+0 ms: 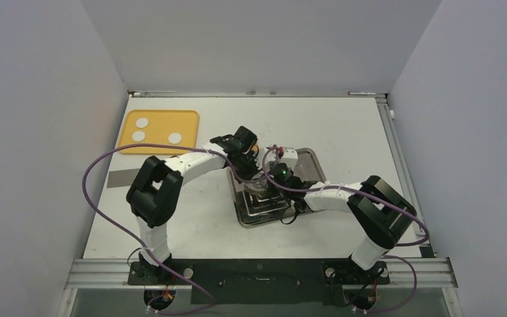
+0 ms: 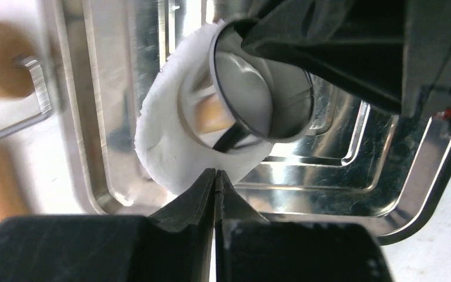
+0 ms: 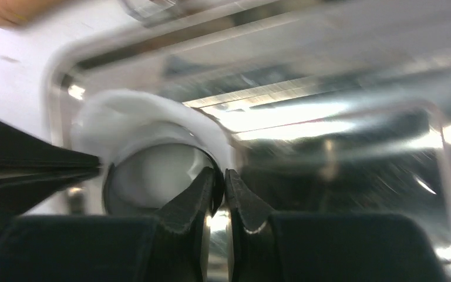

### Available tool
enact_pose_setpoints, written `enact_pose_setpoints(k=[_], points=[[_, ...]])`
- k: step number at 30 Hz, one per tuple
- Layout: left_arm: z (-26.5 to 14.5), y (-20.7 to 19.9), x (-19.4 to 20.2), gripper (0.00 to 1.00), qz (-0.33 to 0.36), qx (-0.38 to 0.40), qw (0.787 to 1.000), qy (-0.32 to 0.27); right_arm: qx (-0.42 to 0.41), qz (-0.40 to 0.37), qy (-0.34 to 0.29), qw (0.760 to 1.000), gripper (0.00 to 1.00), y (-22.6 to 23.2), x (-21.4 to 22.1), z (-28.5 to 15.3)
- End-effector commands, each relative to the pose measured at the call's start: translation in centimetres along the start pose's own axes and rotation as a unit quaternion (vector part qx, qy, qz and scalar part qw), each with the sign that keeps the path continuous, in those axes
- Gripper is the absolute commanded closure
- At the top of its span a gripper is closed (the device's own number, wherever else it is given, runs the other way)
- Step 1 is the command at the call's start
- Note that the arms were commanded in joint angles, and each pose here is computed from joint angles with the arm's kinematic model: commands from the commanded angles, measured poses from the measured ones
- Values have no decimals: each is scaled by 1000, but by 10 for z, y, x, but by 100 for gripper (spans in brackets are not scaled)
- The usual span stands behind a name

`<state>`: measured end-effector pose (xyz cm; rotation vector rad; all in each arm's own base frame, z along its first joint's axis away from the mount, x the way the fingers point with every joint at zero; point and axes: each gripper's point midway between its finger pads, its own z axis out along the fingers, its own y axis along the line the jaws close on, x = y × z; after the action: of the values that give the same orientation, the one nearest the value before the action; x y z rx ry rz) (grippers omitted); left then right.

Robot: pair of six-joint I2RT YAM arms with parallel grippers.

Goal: Roll out the dumpling wrappers from the dough
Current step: Press the dumpling wrapper on the work surface.

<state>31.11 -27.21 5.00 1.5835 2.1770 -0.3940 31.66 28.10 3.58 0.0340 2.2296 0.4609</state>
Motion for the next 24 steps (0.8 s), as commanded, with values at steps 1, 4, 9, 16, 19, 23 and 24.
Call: enact_pose_setpoints(k=[1,4,9,16,19,23,24], points=[[25,-110,9,100,127,165,976,67,81,-94,23,992,92,-51,10,-26],[30,-114,4,100,141,166,974,67,100,-93,24,990,92,-64,12,-29],[24,-104,16,100,119,162,977,70,82,-101,25,991,92,-40,12,-19],[-16,-98,-13,100,122,147,981,14,51,-116,-25,992,92,1,-39,-34],[-26,-95,-21,100,118,148,982,3,46,-118,-31,991,92,5,-47,-37],[-28,-88,-20,100,110,146,983,5,34,-119,-28,992,92,13,-48,-34],[-27,-87,-18,100,107,147,983,7,31,-118,-29,992,92,15,-49,-33]])
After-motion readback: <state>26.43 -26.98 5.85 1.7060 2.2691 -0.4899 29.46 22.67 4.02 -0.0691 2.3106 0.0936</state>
